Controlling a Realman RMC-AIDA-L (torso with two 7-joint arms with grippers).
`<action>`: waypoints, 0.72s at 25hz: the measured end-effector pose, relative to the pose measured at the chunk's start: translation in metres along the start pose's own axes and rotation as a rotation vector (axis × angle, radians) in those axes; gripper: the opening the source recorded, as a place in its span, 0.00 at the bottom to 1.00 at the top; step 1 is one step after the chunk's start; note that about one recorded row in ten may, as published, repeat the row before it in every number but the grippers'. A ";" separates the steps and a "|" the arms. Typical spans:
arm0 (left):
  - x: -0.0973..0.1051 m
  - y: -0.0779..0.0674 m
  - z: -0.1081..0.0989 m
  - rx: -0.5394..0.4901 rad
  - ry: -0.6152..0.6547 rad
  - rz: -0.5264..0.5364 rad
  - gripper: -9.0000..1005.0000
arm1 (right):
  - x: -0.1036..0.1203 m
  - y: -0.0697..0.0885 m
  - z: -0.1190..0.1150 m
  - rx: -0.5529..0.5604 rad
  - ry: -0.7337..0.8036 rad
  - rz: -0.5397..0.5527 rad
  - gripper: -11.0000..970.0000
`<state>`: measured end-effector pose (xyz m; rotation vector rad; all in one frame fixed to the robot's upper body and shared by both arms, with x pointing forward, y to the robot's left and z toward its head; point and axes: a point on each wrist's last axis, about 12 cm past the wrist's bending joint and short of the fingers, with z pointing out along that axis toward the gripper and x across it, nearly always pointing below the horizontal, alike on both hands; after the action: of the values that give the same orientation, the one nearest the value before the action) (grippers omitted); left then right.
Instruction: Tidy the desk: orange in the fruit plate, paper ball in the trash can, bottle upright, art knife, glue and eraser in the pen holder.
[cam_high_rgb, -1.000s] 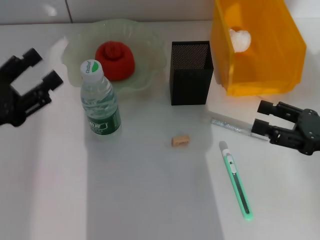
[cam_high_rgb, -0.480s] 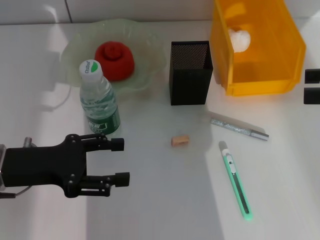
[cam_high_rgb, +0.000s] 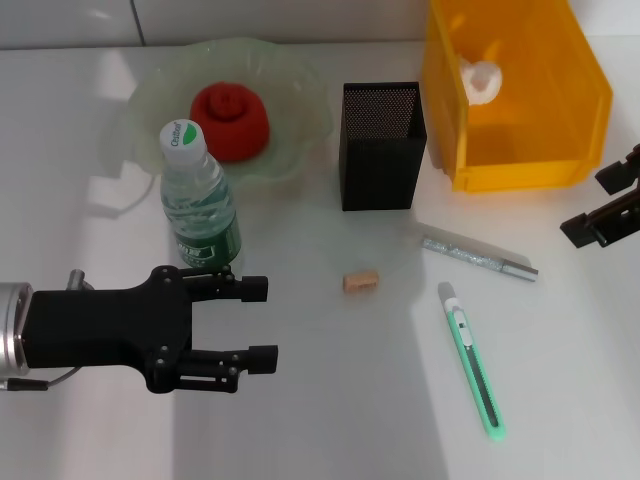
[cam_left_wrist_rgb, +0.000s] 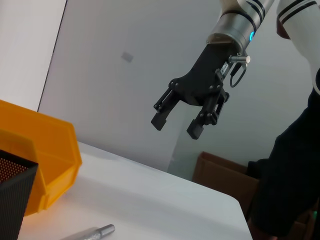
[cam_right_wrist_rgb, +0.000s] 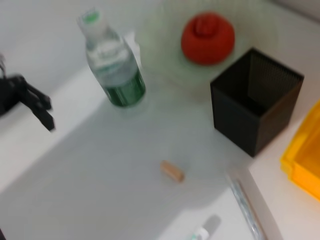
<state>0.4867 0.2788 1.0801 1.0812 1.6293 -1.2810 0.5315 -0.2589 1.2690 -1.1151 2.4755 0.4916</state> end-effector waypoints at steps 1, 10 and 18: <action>0.000 0.000 0.001 0.002 -0.001 -0.002 0.80 | -0.009 0.003 0.010 0.031 0.075 0.003 0.82; 0.000 -0.001 0.007 0.013 -0.010 -0.004 0.80 | -0.031 0.005 0.051 0.085 0.214 -0.015 0.82; -0.005 0.002 0.011 0.018 -0.019 0.000 0.80 | -0.051 0.004 0.069 0.042 0.159 -0.110 0.82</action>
<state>0.4907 0.2675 1.0826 1.0769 1.6063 -1.3040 0.5727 -0.1927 1.2340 -1.3109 2.5278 0.3293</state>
